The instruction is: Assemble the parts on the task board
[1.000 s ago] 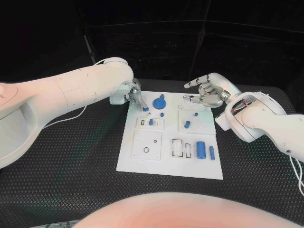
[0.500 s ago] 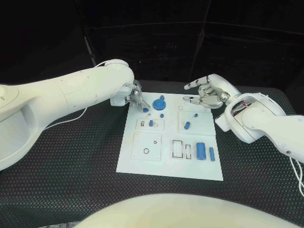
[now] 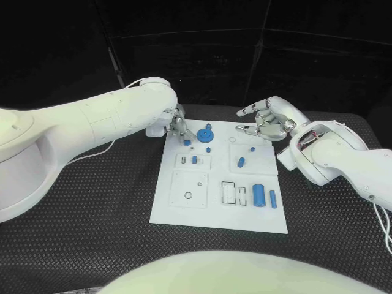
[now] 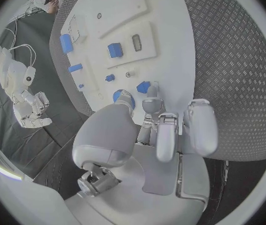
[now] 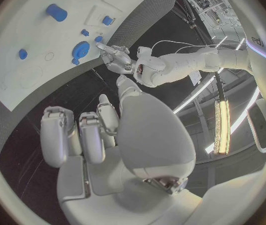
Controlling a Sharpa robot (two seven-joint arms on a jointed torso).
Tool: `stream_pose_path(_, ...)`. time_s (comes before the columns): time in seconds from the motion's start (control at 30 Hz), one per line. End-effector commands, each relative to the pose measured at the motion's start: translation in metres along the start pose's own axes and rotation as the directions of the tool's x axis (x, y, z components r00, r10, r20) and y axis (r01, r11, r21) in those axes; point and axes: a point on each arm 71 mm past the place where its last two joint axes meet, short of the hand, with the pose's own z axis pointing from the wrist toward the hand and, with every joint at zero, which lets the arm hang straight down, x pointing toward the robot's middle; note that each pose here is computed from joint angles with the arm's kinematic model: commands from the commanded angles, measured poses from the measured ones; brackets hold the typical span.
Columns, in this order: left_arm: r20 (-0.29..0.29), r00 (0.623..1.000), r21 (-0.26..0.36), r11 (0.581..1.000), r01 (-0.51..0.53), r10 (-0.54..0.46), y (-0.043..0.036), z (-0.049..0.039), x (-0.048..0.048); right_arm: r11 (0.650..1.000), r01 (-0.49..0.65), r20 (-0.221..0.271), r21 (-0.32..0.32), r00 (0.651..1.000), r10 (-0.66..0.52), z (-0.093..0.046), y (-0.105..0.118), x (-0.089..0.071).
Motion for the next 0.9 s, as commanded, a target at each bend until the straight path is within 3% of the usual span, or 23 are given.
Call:
stream_pose_path(0.03,-0.009,0.999,-0.018,0.999,-0.031,0.031,0.0008,0.0004,-0.0011,1.000,-0.001,-0.005,-0.005,1.000,0.001,0.0003,0.0014,-0.0003)
stream_pose_path(0.9,-0.032,0.997,-0.053,0.996,-0.067,0.066,-0.0036,0.0085,0.0018,1.000,-0.002,-0.014,-0.003,1.000,0.002,0.0013,0.0021,0.0014)
